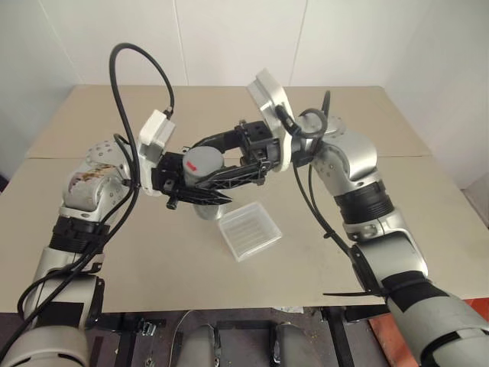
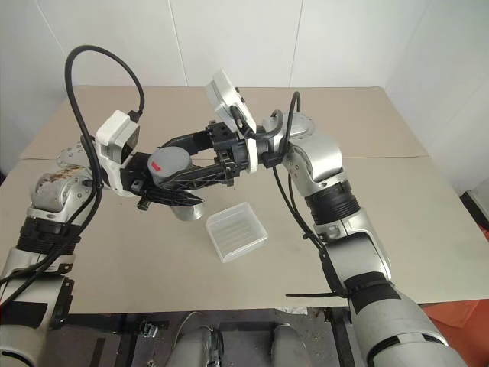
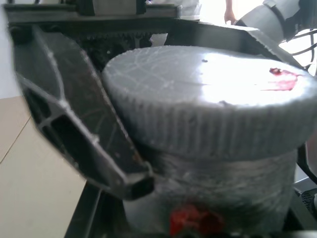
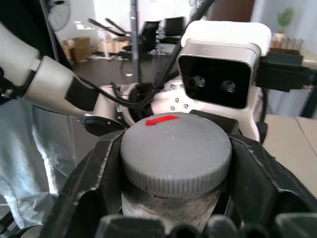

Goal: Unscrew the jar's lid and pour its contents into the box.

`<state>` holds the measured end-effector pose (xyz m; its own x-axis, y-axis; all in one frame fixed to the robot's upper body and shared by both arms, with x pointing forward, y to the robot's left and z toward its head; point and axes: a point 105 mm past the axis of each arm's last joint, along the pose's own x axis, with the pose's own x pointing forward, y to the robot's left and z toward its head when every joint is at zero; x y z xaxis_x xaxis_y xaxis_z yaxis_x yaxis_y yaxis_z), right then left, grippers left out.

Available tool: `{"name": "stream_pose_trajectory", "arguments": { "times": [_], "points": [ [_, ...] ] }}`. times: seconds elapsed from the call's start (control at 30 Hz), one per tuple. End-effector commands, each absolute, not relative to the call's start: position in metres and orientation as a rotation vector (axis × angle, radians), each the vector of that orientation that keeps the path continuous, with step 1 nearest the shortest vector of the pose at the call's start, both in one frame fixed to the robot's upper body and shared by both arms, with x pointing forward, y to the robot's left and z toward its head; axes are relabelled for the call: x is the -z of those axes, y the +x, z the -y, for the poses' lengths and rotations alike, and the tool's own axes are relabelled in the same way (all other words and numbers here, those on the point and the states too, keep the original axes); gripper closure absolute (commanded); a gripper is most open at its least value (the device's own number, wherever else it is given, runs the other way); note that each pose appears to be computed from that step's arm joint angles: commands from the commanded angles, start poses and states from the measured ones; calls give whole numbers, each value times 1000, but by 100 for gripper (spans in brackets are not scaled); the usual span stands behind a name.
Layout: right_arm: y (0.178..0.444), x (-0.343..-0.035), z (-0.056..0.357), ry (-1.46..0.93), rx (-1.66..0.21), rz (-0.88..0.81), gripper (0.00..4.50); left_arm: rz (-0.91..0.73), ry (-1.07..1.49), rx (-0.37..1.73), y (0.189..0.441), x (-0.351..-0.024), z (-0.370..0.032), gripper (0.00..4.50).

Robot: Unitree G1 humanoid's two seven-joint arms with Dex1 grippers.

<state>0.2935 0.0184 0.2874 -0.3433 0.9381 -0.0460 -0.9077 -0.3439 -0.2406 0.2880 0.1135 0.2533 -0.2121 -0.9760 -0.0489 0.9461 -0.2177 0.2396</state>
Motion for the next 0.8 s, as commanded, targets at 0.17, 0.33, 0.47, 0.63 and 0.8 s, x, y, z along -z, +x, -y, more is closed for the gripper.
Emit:
{"name": "stream_pose_trajectory", "arguments": {
  "times": [0.17,0.33,0.47,0.63,0.8],
  "points": [
    [302,-296,6,-229,-1702,288,6,234,238,1633,299,-256,-138,250],
    [292,-298,19,-232,-1500,309,6,225,207,1457,318,-248,-152,250],
    [284,-300,4,-251,-1389,296,6,227,193,1435,320,-244,-150,250],
    [286,-302,-21,-233,-1307,274,6,235,192,1460,321,-245,-141,250],
    [302,-297,-38,-243,-1221,244,6,245,195,1484,319,-248,-136,250]
  ]
}}
